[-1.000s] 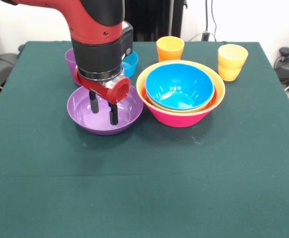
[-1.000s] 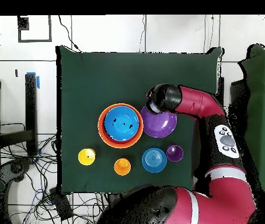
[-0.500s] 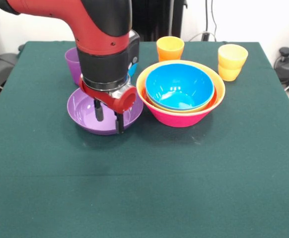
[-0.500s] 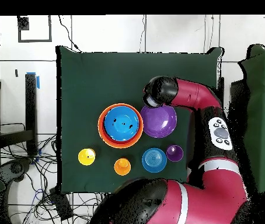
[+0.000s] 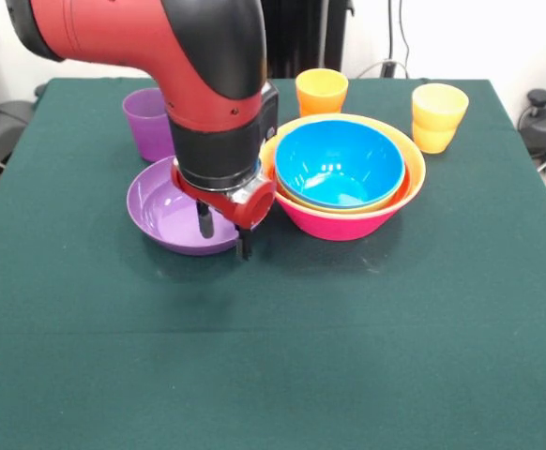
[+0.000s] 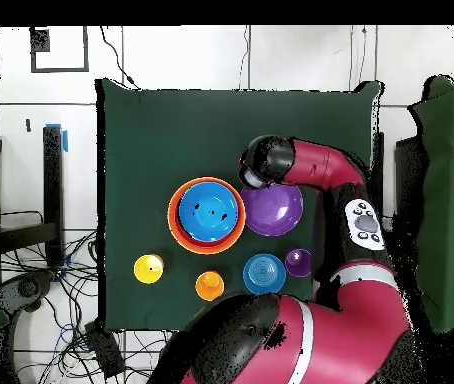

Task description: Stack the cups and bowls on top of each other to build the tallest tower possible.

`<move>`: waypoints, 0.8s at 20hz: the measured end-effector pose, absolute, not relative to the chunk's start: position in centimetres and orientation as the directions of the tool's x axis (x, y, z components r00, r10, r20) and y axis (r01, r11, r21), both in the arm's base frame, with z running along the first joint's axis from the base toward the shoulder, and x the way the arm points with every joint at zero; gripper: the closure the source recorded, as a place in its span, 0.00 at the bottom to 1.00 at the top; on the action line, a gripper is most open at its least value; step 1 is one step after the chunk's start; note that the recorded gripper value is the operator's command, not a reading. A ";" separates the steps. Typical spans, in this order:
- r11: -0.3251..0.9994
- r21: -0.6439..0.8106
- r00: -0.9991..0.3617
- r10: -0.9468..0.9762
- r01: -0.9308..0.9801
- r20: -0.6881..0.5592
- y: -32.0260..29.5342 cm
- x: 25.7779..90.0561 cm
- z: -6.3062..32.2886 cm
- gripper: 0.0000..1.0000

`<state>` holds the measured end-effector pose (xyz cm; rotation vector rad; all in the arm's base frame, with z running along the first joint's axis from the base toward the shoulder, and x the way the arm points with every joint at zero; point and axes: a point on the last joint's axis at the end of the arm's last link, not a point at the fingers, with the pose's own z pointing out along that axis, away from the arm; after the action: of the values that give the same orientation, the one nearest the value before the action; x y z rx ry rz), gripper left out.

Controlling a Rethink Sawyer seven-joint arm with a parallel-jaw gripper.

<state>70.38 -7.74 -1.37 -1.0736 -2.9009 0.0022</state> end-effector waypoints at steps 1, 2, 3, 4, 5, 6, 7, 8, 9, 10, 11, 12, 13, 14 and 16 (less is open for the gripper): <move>0.759 -0.019 -0.758 0.651 0.651 0.048 -7.7 70.3 -1.7 0.00; 0.759 -0.019 -0.758 0.651 0.651 0.049 -7.6 70.2 -1.8 0.00; 0.759 -0.019 -0.757 0.651 0.651 0.055 -7.5 69.9 -2.6 0.00; 0.759 -0.019 -0.757 0.650 0.651 0.058 -7.4 69.7 -3.0 0.00; 0.759 -0.020 -0.757 0.650 0.651 0.060 -7.4 69.6 -3.3 0.00; 0.759 -0.020 -0.757 0.650 0.651 0.063 -7.3 69.5 -3.6 0.00; 0.759 -0.019 -0.757 0.650 0.651 0.065 -7.2 69.3 -4.0 0.00; 0.759 -0.019 -0.757 0.650 0.651 0.066 -7.2 69.2 -4.2 0.00; 0.759 -0.019 -0.757 0.651 0.651 0.066 -7.1 69.1 -4.5 0.00; 0.759 -0.019 -0.756 0.651 0.651 0.067 -7.1 69.0 -4.8 0.00; 0.759 -0.019 -0.756 0.651 0.651 0.069 -7.1 68.9 -5.0 0.00; 0.759 -0.019 -0.756 0.651 0.651 0.070 -7.0 68.8 -5.3 0.00; 0.758 -0.018 -0.756 0.651 0.652 0.069 -7.0 68.8 -5.4 0.00; 0.759 -0.015 -0.757 0.651 0.651 0.064 -7.0 68.9 -5.6 0.00; 0.759 -0.014 -0.757 0.650 0.651 0.060 -7.0 68.9 -5.7 0.00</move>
<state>68.90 -6.96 -5.70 -1.0697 -2.8885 -0.0124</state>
